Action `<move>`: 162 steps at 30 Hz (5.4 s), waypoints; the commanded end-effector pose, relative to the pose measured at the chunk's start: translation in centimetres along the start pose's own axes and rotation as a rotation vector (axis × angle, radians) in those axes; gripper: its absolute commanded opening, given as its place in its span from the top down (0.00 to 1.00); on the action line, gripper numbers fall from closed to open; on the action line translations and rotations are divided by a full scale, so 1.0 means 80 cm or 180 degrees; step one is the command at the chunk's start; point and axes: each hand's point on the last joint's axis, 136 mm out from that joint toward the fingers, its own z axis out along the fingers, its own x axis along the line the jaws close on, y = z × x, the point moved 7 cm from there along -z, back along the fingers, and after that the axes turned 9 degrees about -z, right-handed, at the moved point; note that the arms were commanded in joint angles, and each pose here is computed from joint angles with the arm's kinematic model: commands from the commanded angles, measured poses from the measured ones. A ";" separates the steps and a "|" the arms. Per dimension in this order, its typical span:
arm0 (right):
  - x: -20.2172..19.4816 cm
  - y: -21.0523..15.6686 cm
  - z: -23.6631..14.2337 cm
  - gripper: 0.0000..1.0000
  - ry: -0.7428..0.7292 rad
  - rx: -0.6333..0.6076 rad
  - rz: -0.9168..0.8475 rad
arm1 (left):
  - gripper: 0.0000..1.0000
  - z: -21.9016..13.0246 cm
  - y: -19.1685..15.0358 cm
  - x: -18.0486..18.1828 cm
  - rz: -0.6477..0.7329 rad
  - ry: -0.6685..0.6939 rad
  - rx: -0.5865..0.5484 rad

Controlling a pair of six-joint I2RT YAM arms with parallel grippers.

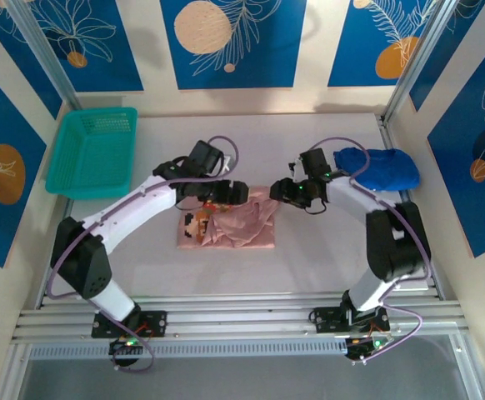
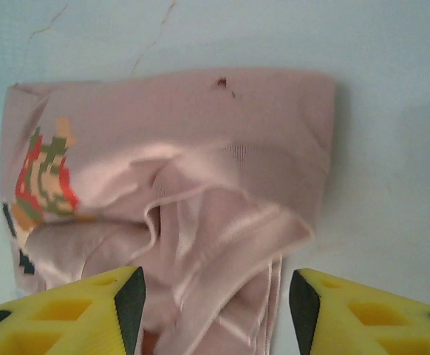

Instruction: Fold the inside-out t-shirt

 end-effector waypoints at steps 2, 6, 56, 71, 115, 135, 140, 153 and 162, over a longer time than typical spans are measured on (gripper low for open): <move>-0.009 0.020 0.023 0.47 -0.0049 0.0035 0.0181 | 0.16 0.042 -0.024 0.027 0.0301 0.0221 0.0277; -0.014 0.023 0.037 0.50 -0.0156 0.0142 0.0177 | 0.20 0.055 -0.058 0.014 0.0252 0.0094 0.0552; -0.006 0.054 0.029 0.99 -0.0070 0.0241 -0.0145 | 1.00 0.105 -0.110 -0.054 0.1017 0.0502 0.0596; -0.004 0.085 0.049 0.94 -0.0052 0.0519 -0.0327 | 1.00 0.130 -0.094 -0.129 0.0892 -0.0232 0.0639; 0.005 -0.159 0.031 0.75 -0.0181 0.1424 0.0301 | 0.42 0.076 -0.129 0.141 -0.0350 0.0617 0.0591; 0.055 -0.101 0.031 0.73 0.0265 0.0775 0.0379 | 0.37 0.122 0.050 0.088 -0.0157 0.0224 0.0120; 0.019 -0.114 0.040 0.73 -0.0074 0.0940 0.0462 | 0.37 0.140 0.042 0.119 -0.0278 0.0373 0.0288; -0.047 -0.023 0.048 0.73 -0.0663 0.0817 0.0290 | 0.37 0.107 -0.060 0.118 -0.0637 0.0333 0.0335; 0.034 0.109 0.048 0.64 -0.0188 0.0339 -0.0616 | 0.34 0.076 -0.066 0.023 -0.0318 -0.0539 0.0146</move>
